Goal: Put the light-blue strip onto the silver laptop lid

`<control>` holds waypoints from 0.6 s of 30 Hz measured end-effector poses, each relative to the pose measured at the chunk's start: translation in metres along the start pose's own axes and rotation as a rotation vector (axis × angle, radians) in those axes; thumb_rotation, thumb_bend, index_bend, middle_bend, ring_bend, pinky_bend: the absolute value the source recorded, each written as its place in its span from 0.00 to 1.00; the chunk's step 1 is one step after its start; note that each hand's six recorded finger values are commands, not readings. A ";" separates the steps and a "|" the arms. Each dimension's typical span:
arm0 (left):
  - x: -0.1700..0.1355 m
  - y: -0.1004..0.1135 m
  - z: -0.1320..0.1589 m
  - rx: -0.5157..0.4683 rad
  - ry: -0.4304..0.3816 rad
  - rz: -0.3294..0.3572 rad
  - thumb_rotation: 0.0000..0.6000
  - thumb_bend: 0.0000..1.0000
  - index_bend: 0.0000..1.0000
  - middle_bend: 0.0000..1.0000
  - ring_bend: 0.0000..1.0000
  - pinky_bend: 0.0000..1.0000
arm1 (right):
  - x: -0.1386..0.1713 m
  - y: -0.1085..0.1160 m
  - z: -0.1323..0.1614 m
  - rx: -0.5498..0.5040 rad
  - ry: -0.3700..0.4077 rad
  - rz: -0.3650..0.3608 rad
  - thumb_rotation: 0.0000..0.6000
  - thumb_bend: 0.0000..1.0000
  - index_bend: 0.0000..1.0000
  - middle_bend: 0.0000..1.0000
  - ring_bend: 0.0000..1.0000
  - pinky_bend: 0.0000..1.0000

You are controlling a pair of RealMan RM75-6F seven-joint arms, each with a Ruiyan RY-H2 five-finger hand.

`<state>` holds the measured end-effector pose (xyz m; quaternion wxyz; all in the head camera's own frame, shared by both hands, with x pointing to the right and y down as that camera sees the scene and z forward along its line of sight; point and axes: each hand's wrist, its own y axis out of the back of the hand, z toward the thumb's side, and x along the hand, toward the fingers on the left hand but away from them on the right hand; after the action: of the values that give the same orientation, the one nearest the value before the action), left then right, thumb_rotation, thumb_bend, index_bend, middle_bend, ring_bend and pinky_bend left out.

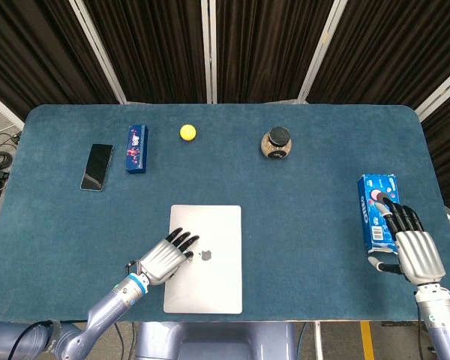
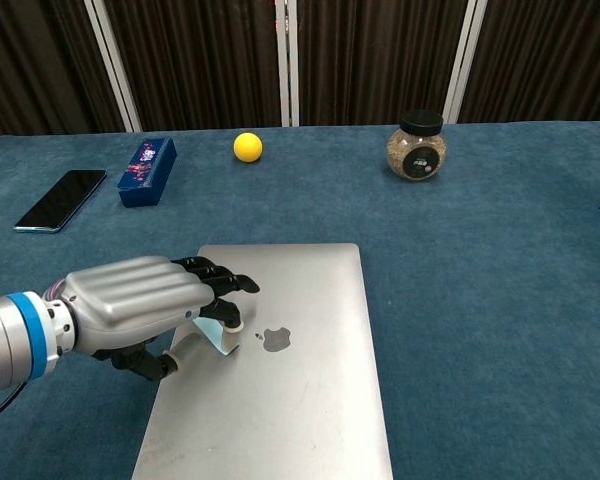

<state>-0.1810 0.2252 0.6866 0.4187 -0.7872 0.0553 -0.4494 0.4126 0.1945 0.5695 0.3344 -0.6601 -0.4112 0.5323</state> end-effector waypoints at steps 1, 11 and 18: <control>0.000 0.001 0.000 0.000 0.001 0.004 1.00 0.77 0.33 0.00 0.00 0.00 | 0.000 0.000 0.000 0.000 0.000 0.000 1.00 0.00 0.00 0.00 0.00 0.00; -0.003 0.009 0.002 -0.008 -0.005 0.023 1.00 0.77 0.33 0.00 0.00 0.00 | 0.000 0.001 0.000 -0.006 0.000 -0.002 1.00 0.00 0.00 0.00 0.00 0.00; -0.001 0.001 0.002 -0.011 0.003 0.003 1.00 0.77 0.33 0.00 0.00 0.00 | 0.000 0.002 0.000 -0.009 0.001 -0.003 1.00 0.00 0.00 0.00 0.00 0.00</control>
<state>-0.1798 0.2258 0.6847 0.4150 -0.7888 0.0596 -0.4495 0.4133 0.1940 0.5676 0.3326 -0.6611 -0.4144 0.5297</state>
